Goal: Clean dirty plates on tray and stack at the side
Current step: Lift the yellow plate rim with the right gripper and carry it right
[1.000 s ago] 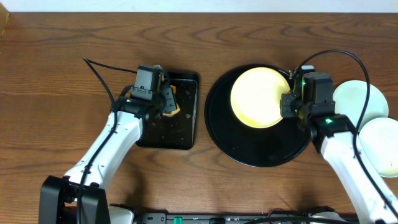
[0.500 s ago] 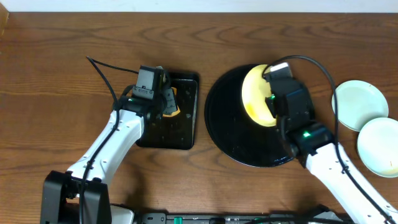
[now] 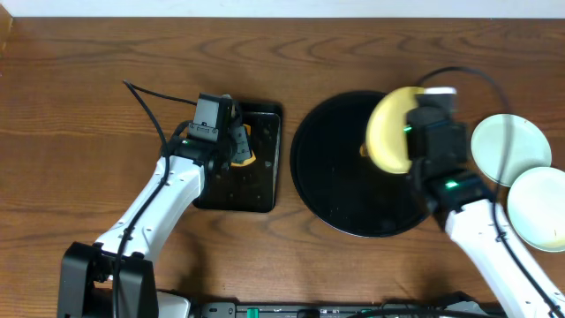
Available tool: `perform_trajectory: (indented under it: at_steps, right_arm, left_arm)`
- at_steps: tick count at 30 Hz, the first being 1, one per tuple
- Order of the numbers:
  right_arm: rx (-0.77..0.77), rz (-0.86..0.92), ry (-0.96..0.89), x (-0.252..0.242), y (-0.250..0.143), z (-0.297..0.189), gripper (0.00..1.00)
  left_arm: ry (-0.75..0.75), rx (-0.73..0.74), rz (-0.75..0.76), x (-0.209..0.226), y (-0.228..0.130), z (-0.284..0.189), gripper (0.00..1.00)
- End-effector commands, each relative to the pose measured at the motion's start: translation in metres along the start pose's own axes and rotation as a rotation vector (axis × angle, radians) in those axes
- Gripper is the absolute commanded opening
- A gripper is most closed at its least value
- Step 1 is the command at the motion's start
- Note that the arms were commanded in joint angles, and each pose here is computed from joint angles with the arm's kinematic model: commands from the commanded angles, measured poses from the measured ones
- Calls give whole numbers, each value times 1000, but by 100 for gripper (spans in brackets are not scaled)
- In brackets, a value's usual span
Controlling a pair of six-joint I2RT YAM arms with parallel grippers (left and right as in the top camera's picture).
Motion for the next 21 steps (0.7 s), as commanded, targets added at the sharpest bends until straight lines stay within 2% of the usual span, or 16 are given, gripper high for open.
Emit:
perform_trajectory:
  at_steps: [1, 5, 12, 16, 21]
  right_arm:
    - [61, 328, 1, -29, -5, 19, 1]
    - [130, 507, -11, -60, -19, 44, 1]
    - [201, 694, -151, -101, -44, 79, 1]
    - [226, 726, -167, -111, -54, 94, 1]
    - [253, 653, -45, -104, -56, 96, 4]
  left_arm:
    - [17, 6, 10, 4, -2, 3, 8]
    - [17, 6, 10, 4, -2, 3, 8]
    - [18, 7, 9, 4, -2, 3, 8]
    - [18, 7, 9, 4, -2, 3, 8]
    - [18, 7, 9, 4, -2, 3, 8]
Point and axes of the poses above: each gripper's point midway between its finger pads, its own z axis out along the fingers, its own x axis along the line the jaws close on, y = z × x, the point moved 10 cm from there along -z, back along the fingers, and after that the axes turned 8 degrees about -z, right-handed, at the moved point
